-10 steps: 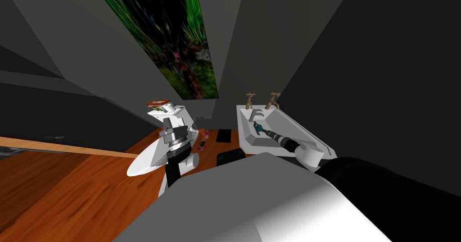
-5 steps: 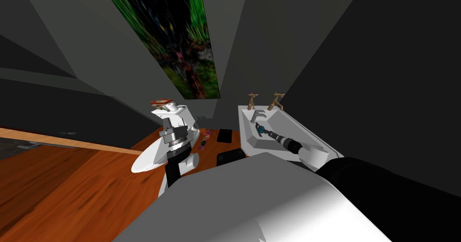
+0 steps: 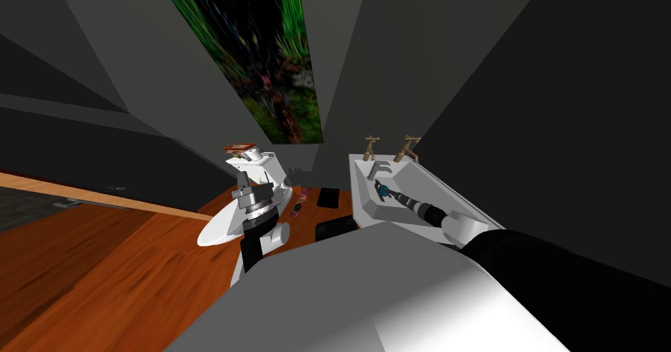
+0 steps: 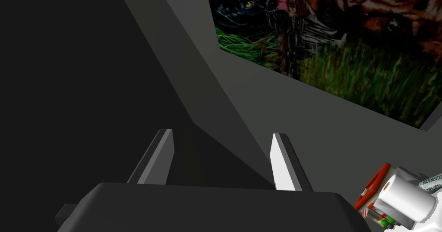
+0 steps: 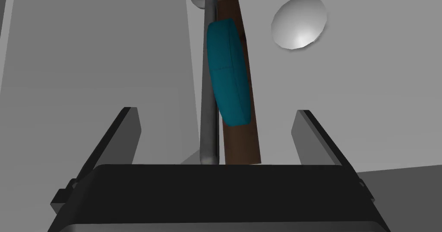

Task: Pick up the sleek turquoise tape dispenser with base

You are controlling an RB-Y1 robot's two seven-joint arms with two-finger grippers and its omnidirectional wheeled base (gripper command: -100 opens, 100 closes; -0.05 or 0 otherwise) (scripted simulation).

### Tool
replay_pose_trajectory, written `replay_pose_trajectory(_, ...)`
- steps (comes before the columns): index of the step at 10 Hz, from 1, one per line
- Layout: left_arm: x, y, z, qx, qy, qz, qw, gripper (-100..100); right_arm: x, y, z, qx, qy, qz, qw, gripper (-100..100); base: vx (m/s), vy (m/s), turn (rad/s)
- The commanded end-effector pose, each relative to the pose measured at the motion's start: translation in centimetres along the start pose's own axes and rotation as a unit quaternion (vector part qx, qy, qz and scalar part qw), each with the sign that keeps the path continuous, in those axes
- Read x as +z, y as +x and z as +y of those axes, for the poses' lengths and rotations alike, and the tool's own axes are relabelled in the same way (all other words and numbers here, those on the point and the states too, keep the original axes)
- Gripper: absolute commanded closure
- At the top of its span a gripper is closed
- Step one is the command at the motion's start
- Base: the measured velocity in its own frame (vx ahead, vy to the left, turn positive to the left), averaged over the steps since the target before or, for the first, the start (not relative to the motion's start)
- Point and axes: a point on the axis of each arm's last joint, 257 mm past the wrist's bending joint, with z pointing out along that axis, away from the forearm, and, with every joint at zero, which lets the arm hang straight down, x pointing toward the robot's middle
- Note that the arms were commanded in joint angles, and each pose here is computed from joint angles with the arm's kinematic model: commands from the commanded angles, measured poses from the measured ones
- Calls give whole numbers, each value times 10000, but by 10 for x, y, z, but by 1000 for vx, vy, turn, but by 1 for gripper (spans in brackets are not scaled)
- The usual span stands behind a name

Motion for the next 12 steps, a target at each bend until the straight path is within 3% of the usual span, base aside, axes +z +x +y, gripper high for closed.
replay_pose_trajectory(1, 0, 0, 0, 0, 0, 0, 10000, 0, -2, 2, 4, 162, -27, -11, 9999, -100, 20, 7, 37)
replay_pose_trajectory(6, 0, 0, 0, 0, 0, 0, 10000, 0, -12, 8, 22, 672, -209, -102, 9975, -100, 22, 8, 54)
replay_pose_trajectory(8, 0, 0, 0, 0, 0, 0, 10000, 0, -13, 9, 22, 681, -214, -105, 9974, -100, 16, 6, 18)
replay_pose_trajectory(9, 0, 0, 0, 0, 0, 0, 10000, 0, -13, 9, 22, 691, -214, -106, 9973, 0, 0, 0, 0)
replay_pose_trajectory(10, 0, 0, 0, 0, 0, 0, 10000, 0, -6, 39, 15, 760, 41, 246, 9968, -100, -108, -9, 41)
replay_pose_trajectory(12, 0, 0, 0, 0, 1, 0, 10000, 0, 3, 68, 17, 558, 45, 464, 9974, -100, -112, -6, 15)
